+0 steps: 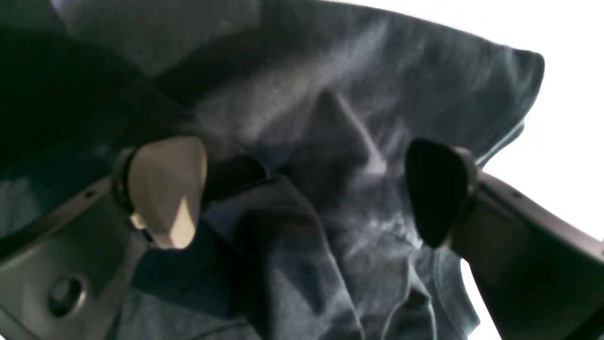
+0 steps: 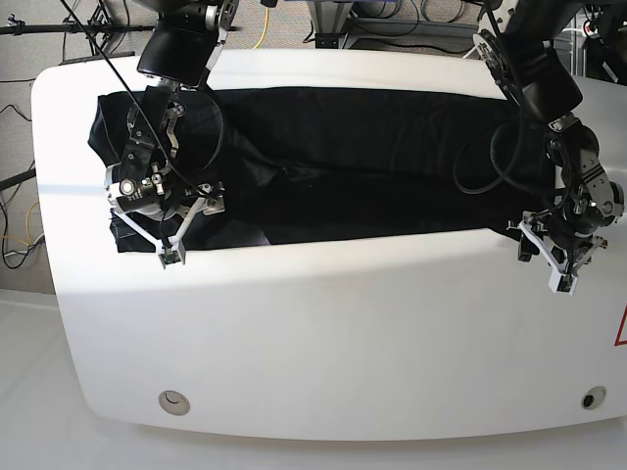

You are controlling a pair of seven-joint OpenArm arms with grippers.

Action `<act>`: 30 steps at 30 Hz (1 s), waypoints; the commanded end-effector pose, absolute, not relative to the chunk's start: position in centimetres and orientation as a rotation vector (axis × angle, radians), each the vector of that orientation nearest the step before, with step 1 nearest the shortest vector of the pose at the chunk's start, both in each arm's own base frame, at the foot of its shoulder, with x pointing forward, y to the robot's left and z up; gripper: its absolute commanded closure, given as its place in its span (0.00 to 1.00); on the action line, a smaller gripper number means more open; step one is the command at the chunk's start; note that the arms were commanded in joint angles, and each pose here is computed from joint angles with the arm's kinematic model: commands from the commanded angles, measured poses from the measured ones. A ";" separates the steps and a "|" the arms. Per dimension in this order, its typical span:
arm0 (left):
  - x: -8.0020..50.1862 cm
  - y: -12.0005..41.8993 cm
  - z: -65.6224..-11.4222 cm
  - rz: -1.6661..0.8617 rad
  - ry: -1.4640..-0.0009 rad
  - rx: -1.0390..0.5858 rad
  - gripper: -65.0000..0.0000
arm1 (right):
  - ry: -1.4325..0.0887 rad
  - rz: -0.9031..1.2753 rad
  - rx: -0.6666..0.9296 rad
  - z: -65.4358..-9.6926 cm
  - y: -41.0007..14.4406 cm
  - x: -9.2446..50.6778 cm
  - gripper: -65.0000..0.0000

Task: Fold the T-shirt properly
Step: 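Grasp the shirt strip end with the left gripper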

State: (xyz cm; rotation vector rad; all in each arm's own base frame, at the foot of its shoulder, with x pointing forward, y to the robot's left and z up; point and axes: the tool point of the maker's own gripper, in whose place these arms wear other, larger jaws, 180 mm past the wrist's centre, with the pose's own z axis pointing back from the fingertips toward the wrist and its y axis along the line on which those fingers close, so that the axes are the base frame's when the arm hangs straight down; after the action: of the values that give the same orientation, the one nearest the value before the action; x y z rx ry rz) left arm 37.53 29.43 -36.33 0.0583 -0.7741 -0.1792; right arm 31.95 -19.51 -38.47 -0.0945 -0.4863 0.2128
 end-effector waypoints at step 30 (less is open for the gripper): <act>37.7 28.6 -36.2 -0.153 -0.758 -0.017 0.18 | -0.514 0.229 -0.098 -37.6 -19.4 32.7 0.00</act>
State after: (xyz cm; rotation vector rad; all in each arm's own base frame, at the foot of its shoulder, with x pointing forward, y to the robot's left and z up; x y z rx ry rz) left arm 36.06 27.92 -39.32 -0.0451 -0.6631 -0.1397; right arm 31.45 -19.36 -39.06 -0.0898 -0.4628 0.2251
